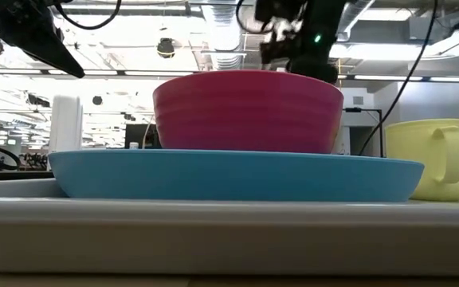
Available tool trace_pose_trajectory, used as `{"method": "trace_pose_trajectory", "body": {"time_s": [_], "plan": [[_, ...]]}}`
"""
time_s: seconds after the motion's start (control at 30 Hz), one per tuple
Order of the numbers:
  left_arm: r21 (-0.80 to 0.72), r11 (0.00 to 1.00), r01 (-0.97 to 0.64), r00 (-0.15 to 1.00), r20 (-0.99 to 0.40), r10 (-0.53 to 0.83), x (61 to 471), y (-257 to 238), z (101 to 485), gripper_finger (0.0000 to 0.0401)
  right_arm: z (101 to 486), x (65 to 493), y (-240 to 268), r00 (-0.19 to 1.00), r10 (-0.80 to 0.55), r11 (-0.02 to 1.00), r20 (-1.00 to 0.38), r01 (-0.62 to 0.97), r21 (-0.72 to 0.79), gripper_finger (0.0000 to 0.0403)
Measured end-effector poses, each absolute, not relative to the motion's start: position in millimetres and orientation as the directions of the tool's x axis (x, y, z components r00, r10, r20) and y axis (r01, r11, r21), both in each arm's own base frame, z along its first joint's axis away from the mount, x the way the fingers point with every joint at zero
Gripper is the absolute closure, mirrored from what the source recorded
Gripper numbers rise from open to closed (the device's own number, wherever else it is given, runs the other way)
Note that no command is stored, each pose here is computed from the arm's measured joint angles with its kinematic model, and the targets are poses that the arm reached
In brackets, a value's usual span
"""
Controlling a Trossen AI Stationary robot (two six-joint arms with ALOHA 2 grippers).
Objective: Set up tray
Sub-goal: Put the gray table napkin to the right of the blue plate on the gray tray
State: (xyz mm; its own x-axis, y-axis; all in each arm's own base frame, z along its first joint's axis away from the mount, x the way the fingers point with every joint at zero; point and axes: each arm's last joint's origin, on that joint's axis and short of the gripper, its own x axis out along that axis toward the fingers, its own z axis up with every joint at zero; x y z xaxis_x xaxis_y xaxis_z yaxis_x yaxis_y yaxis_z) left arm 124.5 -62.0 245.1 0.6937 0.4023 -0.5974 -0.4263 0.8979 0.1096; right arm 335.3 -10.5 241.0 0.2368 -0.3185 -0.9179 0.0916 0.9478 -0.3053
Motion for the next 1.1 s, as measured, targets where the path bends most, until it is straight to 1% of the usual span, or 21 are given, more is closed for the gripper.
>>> {"method": "trace_pose_trajectory", "body": {"time_s": [0.13, 0.23, 0.3, 0.5, 0.67, 0.77, 0.93, 1.1], "plan": [[0.107, 0.897, -0.428, 0.694, -0.597, 0.402, 124.6, -62.0, 245.1, 0.0298, 250.4, 325.2, 12.4, 0.241, -0.261, 0.964, -0.935, 0.112, -0.241, 0.0401], [0.106, 0.897, -0.428, 0.694, -0.598, 0.402, 124.6, -62.0, 245.1, 0.0298, 250.2, 320.7, 32.2, 0.226, -0.198, 0.979, -0.954, 0.086, -0.182, 0.0402], [0.106, 0.897, -0.429, 0.694, -0.598, 0.402, 124.6, -62.0, 245.1, 0.0298, 244.9, 320.2, 45.9, 0.203, -0.174, 0.984, -0.964, 0.068, -0.163, 0.0402], [0.102, 0.899, -0.425, 0.693, -0.603, 0.396, 124.6, -62.2, 245.0, 0.0298, 220.8, 315.3, 82.5, 0.075, -0.178, 0.984, -0.981, 0.018, -0.177, 0.0402], [0.102, 0.899, -0.425, 0.693, -0.602, 0.396, 124.6, -62.2, 245.0, 0.0298, 209.6, 313.7, 109.0, 0.054, -0.115, 0.992, -0.992, -0.047, -0.117, 0.0402], [0.099, 0.9, -0.425, 0.695, -0.601, 0.394, 124.8, -62.4, 245.2, 0.0298, 208.4, 309.9, 120.0, 0.045, -0.098, 0.994, -0.994, -0.036, -0.099, 0.0402], [0.096, 0.9, -0.426, 0.697, -0.6, 0.394, 125.0, -62.5, 245.3, 0.0298, 211.6, 302.3, 136.3, 0.028, -0.01, 0.999, -1.0, -0.047, -0.011, 0.0402], [0.096, 0.899, -0.427, 0.697, -0.599, 0.394, 125.0, -62.4, 245.3, 0.0298, 211.6, 294.6, 157.5, -0.035, 0.161, 0.982, -0.986, -0.099, 0.164, 0.0402]]}}
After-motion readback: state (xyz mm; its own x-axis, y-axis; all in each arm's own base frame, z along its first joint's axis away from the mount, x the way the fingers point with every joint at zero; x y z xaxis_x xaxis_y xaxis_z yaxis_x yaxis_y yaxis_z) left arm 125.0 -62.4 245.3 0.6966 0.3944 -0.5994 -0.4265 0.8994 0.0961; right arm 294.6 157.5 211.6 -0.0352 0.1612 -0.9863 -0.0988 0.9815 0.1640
